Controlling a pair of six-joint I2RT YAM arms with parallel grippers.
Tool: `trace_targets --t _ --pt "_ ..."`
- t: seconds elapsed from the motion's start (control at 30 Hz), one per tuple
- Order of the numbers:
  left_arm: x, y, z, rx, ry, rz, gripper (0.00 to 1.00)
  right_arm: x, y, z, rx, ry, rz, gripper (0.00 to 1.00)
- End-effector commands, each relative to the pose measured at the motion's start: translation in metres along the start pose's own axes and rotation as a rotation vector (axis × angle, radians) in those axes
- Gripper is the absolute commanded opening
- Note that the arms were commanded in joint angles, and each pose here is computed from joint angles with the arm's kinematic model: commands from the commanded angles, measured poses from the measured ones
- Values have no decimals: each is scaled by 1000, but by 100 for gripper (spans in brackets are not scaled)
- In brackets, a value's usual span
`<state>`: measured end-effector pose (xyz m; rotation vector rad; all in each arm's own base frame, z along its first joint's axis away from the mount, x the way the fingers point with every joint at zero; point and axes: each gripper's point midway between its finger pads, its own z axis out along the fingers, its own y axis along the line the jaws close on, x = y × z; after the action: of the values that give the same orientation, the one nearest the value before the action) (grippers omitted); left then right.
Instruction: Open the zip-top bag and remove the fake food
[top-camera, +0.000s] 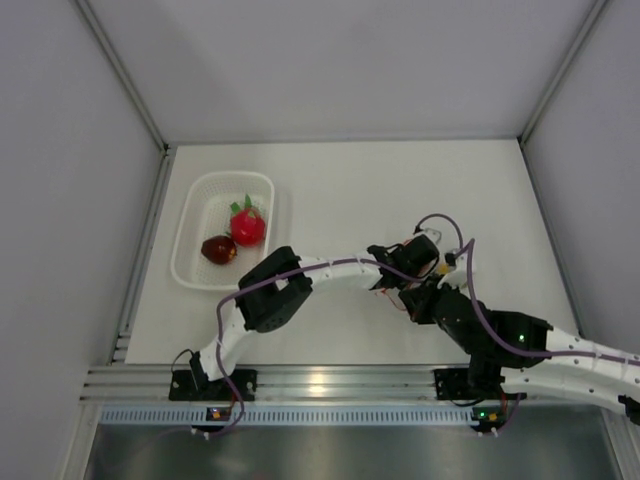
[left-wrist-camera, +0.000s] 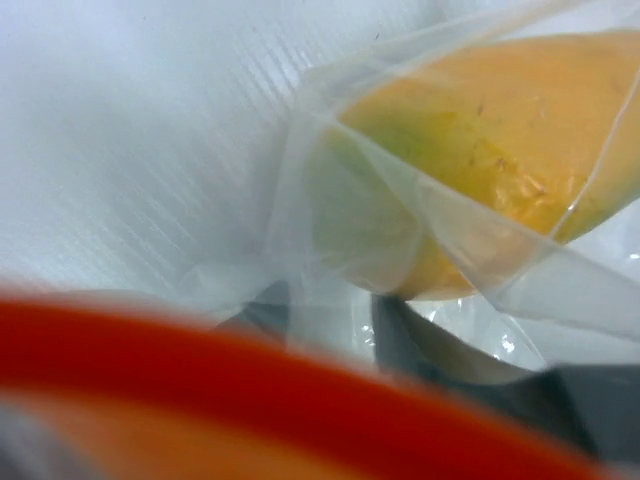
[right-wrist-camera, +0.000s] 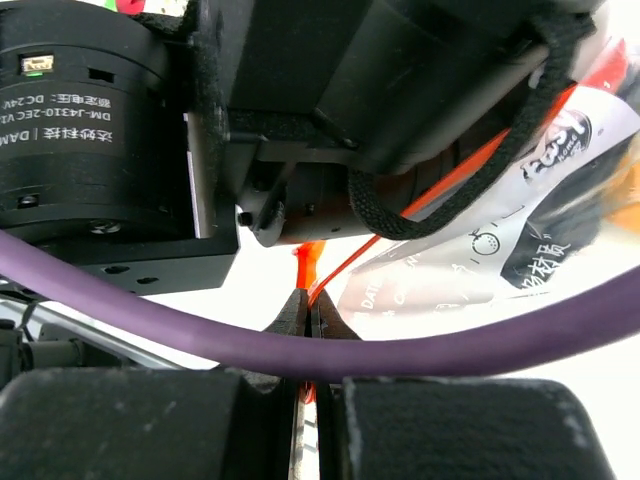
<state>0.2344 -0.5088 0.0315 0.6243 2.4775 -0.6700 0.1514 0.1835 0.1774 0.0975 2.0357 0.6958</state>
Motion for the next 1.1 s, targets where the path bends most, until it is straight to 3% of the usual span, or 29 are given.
trace_targets --t 0.0,0.1,0.2,0.4,0.63,0.77,1.07 --pt "-4 10 -8 -40 -38 -3 48 -7 10 -8 -39 2 -4 0" --pt "6 36 -32 -143 -39 -17 59 -20 8 -13 -14 -21 -30 0" --pt "7 63 -75 -260 -76 -29 64 -35 20 -21 -51 -33 -25 0" --pt "34 106 -142 -417 -20 -3 74 -32 49 -20 -154 -1 7 0" --pt "50 104 -193 -380 12 17 81 3 65 0 -117 166 -105 0" --pt "38 100 -197 -381 -27 40 90 33 81 8 -240 305 -129 0" --pt "26 124 -157 -573 -55 74 89 41 64 8 -211 321 -132 0"
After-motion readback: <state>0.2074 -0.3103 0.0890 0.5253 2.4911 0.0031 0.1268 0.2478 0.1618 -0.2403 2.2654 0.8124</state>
